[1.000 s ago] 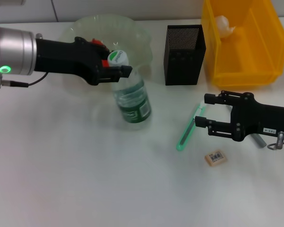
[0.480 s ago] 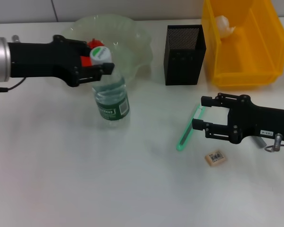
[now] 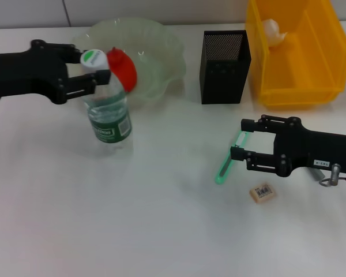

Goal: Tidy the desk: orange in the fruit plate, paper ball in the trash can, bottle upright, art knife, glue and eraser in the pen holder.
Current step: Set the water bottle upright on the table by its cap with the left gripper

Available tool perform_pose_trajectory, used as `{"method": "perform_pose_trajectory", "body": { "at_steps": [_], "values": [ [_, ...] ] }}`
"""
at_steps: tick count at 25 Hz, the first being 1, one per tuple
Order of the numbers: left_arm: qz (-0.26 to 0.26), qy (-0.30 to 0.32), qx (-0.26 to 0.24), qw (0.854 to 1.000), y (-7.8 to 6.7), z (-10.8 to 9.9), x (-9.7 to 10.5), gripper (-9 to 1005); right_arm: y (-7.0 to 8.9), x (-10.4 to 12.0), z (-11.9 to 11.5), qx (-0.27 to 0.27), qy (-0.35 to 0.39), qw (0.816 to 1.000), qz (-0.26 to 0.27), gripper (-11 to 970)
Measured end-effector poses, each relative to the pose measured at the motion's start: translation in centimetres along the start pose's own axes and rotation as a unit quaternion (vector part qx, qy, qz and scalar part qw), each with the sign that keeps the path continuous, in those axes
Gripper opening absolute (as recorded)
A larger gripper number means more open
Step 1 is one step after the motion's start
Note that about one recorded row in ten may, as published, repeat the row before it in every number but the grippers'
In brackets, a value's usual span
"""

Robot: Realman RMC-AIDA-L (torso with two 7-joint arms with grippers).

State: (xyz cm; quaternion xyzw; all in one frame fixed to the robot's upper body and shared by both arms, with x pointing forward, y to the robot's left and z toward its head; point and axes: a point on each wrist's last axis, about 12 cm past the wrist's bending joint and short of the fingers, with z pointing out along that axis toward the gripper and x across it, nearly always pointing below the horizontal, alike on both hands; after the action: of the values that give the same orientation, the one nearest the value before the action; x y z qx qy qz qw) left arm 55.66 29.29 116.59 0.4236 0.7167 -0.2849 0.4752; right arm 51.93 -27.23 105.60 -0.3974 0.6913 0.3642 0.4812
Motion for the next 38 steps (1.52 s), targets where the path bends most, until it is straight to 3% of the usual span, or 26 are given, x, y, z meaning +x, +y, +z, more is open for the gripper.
{"method": "perform_pose_trajectory", "body": {
  "at_steps": [16,38],
  "values": [
    [-0.019,-0.007,-0.062,0.998,1.1,-1.9,1.6,449,0.2,0.2,0.6,-0.01,0.011,1.0,0.002,688],
    [-0.023,-0.004,-0.073,0.997,1.3,-1.8,2.6,452,0.2,0.6,0.9,-0.013,0.029,0.999,-0.005,687]
  ]
}}
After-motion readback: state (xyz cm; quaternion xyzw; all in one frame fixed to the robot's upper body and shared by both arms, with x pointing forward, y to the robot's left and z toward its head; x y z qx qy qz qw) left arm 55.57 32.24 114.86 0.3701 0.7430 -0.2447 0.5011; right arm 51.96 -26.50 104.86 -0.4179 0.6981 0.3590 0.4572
